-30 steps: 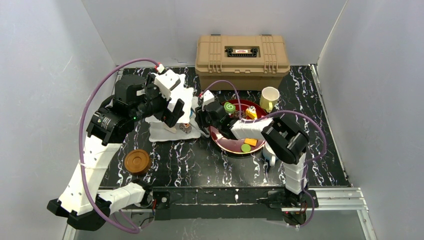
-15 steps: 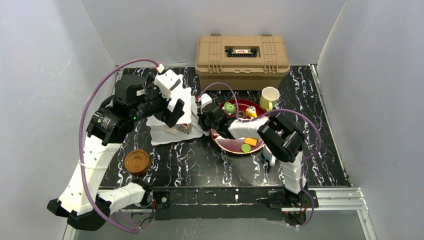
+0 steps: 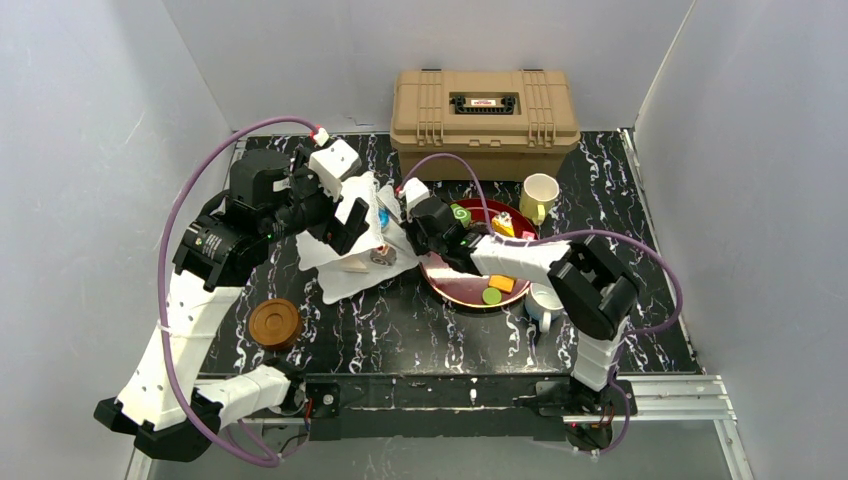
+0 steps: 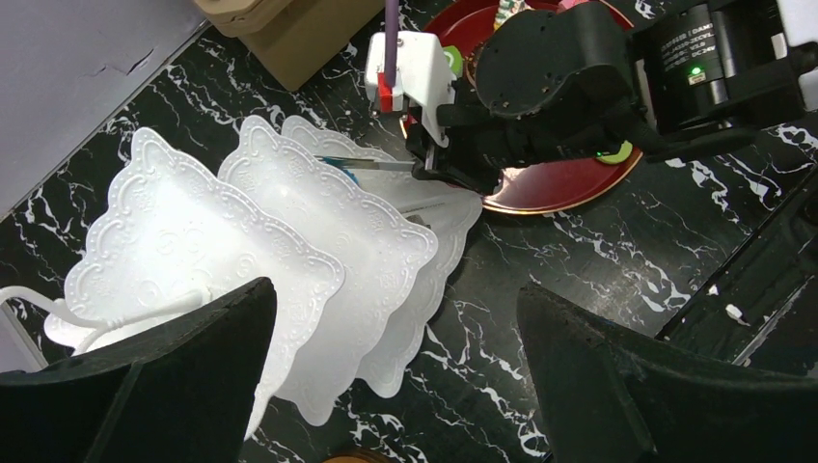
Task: Serve the afternoon tea
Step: Pick up the clamp from the desert table.
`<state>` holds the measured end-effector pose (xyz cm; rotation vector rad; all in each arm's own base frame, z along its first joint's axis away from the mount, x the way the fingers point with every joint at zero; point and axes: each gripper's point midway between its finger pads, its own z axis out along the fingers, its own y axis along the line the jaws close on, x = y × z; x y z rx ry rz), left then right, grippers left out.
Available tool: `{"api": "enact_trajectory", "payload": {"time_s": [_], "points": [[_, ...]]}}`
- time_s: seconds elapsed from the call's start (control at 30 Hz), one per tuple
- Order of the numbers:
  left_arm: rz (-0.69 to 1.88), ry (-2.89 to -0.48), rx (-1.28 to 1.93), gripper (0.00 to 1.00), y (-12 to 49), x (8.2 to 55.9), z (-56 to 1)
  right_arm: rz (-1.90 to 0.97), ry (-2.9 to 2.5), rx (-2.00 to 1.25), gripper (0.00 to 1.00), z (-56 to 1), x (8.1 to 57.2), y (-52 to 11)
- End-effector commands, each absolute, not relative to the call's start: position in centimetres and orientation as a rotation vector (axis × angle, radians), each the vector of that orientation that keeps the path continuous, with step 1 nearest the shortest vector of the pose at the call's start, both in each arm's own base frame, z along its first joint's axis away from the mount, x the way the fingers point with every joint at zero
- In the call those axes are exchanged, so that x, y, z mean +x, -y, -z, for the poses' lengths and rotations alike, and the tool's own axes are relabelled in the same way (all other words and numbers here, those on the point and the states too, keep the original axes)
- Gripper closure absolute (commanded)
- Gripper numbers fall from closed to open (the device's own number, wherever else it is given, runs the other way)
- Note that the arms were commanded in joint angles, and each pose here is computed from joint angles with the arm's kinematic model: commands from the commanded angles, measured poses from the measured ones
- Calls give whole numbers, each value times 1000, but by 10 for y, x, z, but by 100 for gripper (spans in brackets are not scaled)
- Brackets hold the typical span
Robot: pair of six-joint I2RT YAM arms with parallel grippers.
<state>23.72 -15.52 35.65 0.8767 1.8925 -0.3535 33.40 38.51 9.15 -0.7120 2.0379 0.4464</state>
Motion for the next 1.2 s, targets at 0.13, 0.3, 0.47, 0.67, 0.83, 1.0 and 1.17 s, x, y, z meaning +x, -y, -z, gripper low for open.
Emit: {"api": "enact_trajectory", "payload": {"time_s": [0.13,0.3,0.47,0.67,0.83,1.0,1.17], "points": [[372,-1859,876,7,157,234,-366,-442,-1932,-708,94,-114,334,-383],[356,-1870,888,7,156,237,-359,-443,-2011,-703,93,-87,324,-376],[310,-1870,892,8,152,243,-353,-469,-2009,-683,89,-88,319,-373],[310,-1864,892,8,151,242,-355,-463,-2021,-673,62,-88,316,-368],[315,-1864,890,8,152,242,-356,-457,-2037,-650,52,-86,310,-358],[320,-1862,891,8,153,242,-357,-473,-2042,-645,58,-93,301,-350],[317,-1864,890,8,152,242,-357,-505,-2058,-685,62,-89,290,-348]]}}
